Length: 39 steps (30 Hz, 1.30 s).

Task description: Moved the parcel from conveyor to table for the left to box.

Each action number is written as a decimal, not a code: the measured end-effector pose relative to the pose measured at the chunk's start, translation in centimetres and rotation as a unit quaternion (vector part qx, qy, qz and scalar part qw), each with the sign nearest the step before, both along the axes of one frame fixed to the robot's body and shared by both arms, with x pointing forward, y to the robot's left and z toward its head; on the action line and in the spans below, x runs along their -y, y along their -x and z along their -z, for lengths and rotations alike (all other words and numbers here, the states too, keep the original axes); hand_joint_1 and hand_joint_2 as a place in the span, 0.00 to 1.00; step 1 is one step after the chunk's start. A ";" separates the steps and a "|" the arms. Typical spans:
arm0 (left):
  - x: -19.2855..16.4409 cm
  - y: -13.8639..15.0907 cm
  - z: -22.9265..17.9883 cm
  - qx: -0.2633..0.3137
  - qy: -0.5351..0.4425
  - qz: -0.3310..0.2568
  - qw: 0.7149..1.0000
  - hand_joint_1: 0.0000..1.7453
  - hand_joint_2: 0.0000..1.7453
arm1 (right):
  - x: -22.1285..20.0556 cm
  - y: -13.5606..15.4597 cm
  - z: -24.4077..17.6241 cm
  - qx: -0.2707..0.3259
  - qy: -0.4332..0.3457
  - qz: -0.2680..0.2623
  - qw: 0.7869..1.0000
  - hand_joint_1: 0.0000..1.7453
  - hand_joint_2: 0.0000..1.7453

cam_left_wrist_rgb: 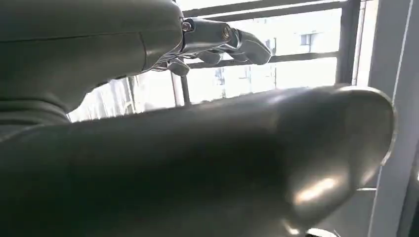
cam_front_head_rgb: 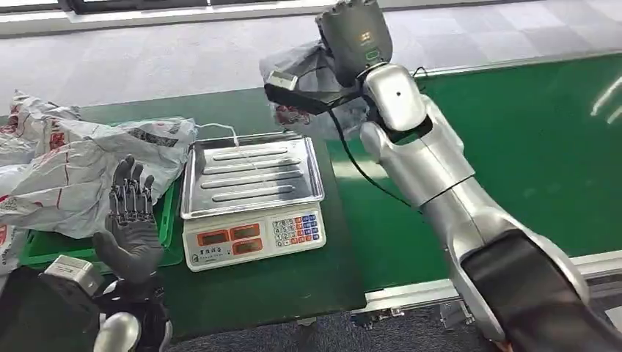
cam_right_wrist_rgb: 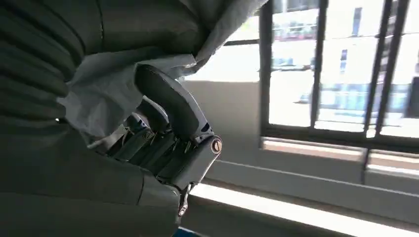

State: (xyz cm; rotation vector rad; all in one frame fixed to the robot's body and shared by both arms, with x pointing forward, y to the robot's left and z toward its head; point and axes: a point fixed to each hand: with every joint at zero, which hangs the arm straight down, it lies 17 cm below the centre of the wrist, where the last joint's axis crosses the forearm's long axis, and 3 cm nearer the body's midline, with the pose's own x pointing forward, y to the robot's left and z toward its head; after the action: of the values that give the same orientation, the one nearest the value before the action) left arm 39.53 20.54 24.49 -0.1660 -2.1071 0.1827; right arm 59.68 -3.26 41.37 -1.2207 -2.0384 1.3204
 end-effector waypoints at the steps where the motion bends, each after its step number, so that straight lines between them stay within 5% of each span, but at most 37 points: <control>1: 0.0 -0.2 -0.3 0.004 0.004 0.001 1.000 0.00 0.00 | -1.9 0.9 1.0 -0.004 0.006 -0.019 1.000 1.00 1.00; 8: -1.1 -0.7 -1.3 0.012 0.056 -0.003 0.998 0.00 0.00 | -11.1 6.8 4.8 -0.033 -0.002 -0.125 0.992 1.00 1.00; 13: -1.4 -0.7 -1.5 0.011 0.060 -0.007 0.998 0.00 0.00 | -12.6 8.1 7.6 -0.071 -0.053 -0.161 0.983 1.00 1.00; 14: -1.4 -0.7 -1.5 0.011 0.059 -0.007 0.998 0.00 0.00 | -12.5 8.1 8.6 -0.081 -0.060 -0.162 0.982 0.89 1.00; 15: -1.4 -0.7 -1.6 0.012 0.058 -0.007 0.998 0.00 0.00 | -12.4 8.1 9.5 -0.088 -0.062 -0.161 0.981 0.89 1.00; 16: -1.4 -0.7 -1.6 0.012 0.057 -0.008 0.998 0.00 0.00 | -12.3 8.1 10.6 -0.099 -0.063 -0.160 0.980 0.05 1.00; 27: -0.7 -1.5 -1.5 -0.001 0.034 -0.005 0.999 0.00 0.00 | -10.0 7.1 17.4 -0.150 -0.058 -0.091 0.983 0.00 1.00; 28: -0.6 -1.6 -1.4 -0.002 0.033 -0.004 0.999 0.00 0.00 | -9.9 7.0 17.6 -0.149 -0.057 -0.088 0.983 0.00 0.00; 39: 0.3 -2.1 -1.5 -0.004 0.016 0.001 1.000 0.00 0.00 | -7.5 6.8 19.0 -0.148 -0.097 -0.068 0.982 0.00 0.00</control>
State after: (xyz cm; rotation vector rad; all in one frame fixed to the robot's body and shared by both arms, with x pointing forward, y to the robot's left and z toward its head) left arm 41.64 20.28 25.96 -0.1852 -2.0967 0.2160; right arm 52.86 4.25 22.39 -0.7631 -2.0044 1.2445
